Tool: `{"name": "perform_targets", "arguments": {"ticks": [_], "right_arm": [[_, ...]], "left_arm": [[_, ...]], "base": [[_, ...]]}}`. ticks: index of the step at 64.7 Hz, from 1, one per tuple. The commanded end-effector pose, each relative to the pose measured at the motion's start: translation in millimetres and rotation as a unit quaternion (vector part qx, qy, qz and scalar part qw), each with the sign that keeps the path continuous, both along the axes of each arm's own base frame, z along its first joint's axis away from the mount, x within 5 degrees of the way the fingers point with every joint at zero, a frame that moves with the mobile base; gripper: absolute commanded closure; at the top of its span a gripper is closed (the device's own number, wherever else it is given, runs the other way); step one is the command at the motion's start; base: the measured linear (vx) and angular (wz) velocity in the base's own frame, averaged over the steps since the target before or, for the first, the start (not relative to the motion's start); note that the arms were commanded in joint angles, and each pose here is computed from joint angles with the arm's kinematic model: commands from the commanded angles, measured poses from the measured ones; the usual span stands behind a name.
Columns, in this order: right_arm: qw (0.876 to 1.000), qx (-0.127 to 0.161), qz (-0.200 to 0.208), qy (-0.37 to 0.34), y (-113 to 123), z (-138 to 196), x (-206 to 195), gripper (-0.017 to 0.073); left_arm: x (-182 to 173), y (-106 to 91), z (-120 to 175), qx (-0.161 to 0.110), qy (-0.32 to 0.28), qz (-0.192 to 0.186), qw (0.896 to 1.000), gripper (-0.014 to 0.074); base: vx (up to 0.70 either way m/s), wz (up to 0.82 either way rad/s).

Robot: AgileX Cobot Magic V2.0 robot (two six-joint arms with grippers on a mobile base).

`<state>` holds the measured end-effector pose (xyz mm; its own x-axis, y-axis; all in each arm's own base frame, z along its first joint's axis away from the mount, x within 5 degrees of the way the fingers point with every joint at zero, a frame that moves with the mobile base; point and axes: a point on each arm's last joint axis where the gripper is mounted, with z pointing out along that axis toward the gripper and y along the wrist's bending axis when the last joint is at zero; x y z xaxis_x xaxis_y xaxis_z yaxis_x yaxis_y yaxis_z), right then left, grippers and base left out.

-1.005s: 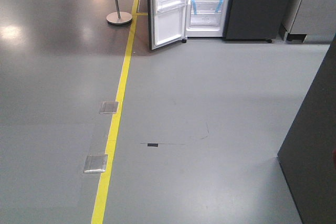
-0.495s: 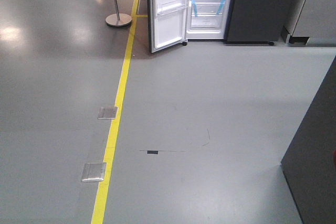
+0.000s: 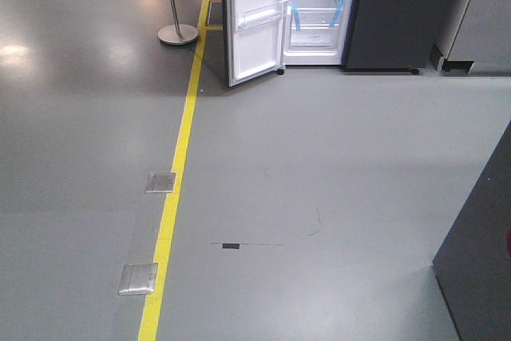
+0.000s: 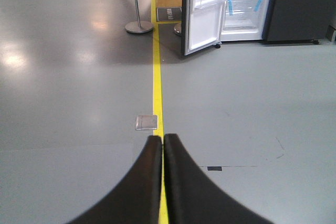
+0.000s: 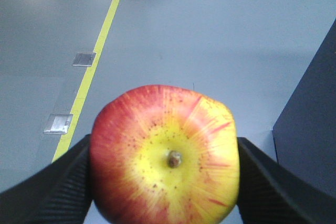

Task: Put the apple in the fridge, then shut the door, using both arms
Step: 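Continue driving toward the refrigerator with the apple held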

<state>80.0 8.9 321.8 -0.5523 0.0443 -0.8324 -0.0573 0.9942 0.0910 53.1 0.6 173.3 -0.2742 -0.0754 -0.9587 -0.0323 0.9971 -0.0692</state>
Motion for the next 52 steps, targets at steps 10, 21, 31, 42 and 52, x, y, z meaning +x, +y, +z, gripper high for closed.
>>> {"name": "perform_targets", "arguments": {"ticks": [10,21,31,42,52], "right_arm": [[0.999,0.000,-0.003,-0.047,-0.4,13.2,3.7,0.0364],[0.999,0.000,-0.003,-0.047,-0.4,13.2,3.7,0.0364],[0.999,0.000,-0.003,-0.047,-0.4,13.2,3.7,0.0364],[0.999,0.000,-0.003,-0.047,-0.4,13.2,3.7,0.0364],[0.999,0.000,-0.003,-0.047,-0.4,13.2,3.7,0.0364]], "left_arm": [[1.2,-0.1,0.5,-0.002,-0.033,-0.001,0.999,0.0599],[1.2,-0.1,0.5,-0.002,-0.033,-0.001,0.999,0.0599],[1.2,-0.1,0.5,-0.002,-0.033,-0.001,0.999,0.0599],[1.2,-0.1,0.5,-0.002,-0.033,-0.001,0.999,0.0599],[1.2,-0.1,0.5,-0.002,-0.033,-0.001,0.999,0.0599]], "base": [[0.14,-0.01],[0.15,-0.01],[0.16,-0.01],[0.16,0.00],[0.16,0.01]]}}
